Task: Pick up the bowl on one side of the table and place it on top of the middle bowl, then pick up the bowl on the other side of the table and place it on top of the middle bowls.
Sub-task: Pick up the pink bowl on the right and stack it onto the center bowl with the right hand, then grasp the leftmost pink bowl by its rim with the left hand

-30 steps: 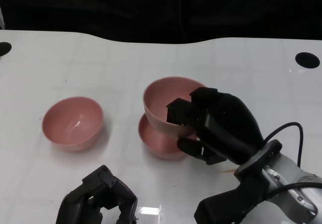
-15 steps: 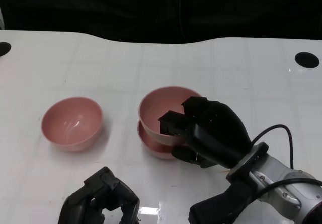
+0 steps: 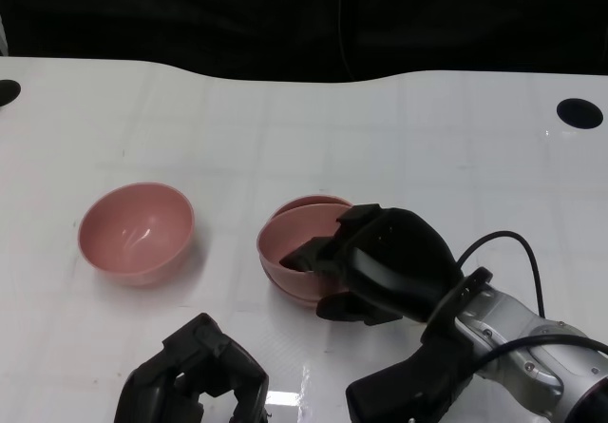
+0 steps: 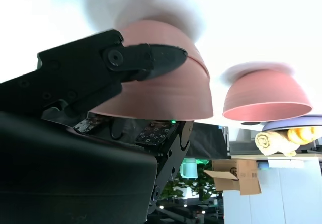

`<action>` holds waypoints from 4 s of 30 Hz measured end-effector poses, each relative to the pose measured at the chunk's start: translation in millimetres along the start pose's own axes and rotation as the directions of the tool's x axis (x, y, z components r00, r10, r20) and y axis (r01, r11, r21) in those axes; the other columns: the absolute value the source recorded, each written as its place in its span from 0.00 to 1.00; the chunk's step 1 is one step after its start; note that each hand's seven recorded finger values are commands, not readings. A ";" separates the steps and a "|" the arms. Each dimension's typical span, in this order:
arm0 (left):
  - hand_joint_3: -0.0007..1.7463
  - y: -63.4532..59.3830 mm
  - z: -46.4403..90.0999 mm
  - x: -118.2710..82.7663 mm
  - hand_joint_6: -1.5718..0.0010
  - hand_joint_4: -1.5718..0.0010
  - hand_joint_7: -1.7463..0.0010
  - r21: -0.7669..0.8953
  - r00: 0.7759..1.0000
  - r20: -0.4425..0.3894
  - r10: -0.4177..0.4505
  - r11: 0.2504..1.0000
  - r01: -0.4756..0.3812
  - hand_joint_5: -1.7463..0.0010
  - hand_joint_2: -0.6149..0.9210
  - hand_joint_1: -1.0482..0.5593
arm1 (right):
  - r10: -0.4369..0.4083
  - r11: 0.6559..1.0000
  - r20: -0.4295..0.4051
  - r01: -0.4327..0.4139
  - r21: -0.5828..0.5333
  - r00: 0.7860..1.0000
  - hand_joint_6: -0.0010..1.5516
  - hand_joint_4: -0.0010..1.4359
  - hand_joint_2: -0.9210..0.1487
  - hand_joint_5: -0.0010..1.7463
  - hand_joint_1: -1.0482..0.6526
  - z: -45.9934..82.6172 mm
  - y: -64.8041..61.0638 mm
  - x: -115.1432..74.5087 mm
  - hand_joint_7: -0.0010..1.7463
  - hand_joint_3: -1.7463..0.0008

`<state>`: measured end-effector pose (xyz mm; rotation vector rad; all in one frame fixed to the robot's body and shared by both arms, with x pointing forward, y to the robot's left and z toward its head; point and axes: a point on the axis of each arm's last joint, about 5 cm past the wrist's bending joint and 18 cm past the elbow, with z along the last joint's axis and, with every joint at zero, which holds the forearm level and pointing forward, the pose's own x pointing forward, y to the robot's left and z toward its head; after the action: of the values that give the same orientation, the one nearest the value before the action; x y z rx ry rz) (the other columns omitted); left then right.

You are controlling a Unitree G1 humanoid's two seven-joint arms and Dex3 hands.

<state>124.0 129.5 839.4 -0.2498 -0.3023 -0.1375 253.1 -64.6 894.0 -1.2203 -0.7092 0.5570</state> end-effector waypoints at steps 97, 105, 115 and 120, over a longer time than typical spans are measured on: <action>0.55 15.2 2.9 2.9 0.44 0.44 0.24 -0.010 0.999 0.013 0.047 0.999 -0.047 0.11 0.80 0.55 | -0.446 0.776 -0.103 0.442 0.451 0.889 0.52 0.42 0.00 0.53 0.44 13.6 -26.9 -106.4 0.16 0.92; 0.51 16.0 4.9 3.9 0.47 0.47 0.25 -0.025 0.999 -0.001 0.048 0.999 -0.048 0.12 0.81 0.54 | -0.444 0.711 -0.145 0.446 0.544 0.884 0.56 0.46 0.00 0.65 0.50 10.5 -20.5 -124.0 0.24 0.91; 0.39 22.3 8.5 4.3 0.54 0.54 0.36 -0.034 0.997 0.011 0.073 0.997 -0.073 0.21 0.87 0.54 | -0.416 0.680 -0.196 0.447 0.581 0.888 0.50 0.48 0.03 0.72 0.53 8.6 -15.7 -137.6 0.45 0.86; 0.34 27.0 13.9 6.1 0.53 0.56 0.46 -0.009 0.997 0.030 0.070 0.998 -0.070 0.30 0.86 0.52 | -0.405 0.658 -0.219 0.449 0.604 0.888 0.51 0.48 0.15 0.73 0.53 10.7 -12.6 -140.1 0.49 0.71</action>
<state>130.6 158.5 848.2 -0.2706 -0.3229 -0.0657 152.0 -162.3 881.9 -0.3892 -0.6436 0.3101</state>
